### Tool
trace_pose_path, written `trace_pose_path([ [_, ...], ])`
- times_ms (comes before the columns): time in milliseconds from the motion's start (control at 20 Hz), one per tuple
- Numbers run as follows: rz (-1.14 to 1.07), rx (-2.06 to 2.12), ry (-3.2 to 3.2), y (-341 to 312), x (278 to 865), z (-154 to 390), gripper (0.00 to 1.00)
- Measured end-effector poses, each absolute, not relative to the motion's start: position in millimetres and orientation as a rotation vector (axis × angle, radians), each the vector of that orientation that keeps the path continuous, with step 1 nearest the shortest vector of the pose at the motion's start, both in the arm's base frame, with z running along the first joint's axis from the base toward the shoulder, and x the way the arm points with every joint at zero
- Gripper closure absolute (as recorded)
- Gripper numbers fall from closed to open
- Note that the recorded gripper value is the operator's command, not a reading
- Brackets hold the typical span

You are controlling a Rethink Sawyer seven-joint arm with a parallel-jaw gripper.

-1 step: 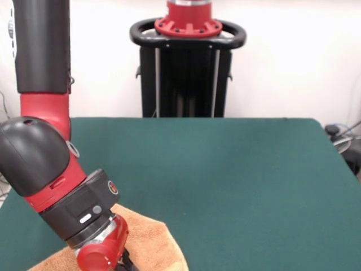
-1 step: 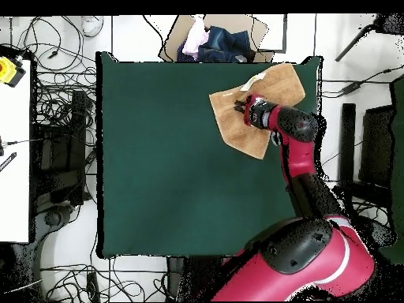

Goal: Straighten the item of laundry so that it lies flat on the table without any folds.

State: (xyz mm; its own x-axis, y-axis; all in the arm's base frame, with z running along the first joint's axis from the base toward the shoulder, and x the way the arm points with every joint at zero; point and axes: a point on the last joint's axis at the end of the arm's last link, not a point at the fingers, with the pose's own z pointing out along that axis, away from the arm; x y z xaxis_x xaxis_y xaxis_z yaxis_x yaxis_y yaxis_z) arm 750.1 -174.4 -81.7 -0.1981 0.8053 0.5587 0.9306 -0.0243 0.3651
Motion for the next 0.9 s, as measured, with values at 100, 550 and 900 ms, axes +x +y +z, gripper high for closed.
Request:
trace_pose_path([
  [100, -1.035, -1.845, -2.048, -172, 749, -81, 1.00],
  [550, -1.097, -1.731, -1.973, -158, 742, -75, 1.00],
  [900, -1.139, -1.633, -1.899, -142, 734, -77, 1.00],
])
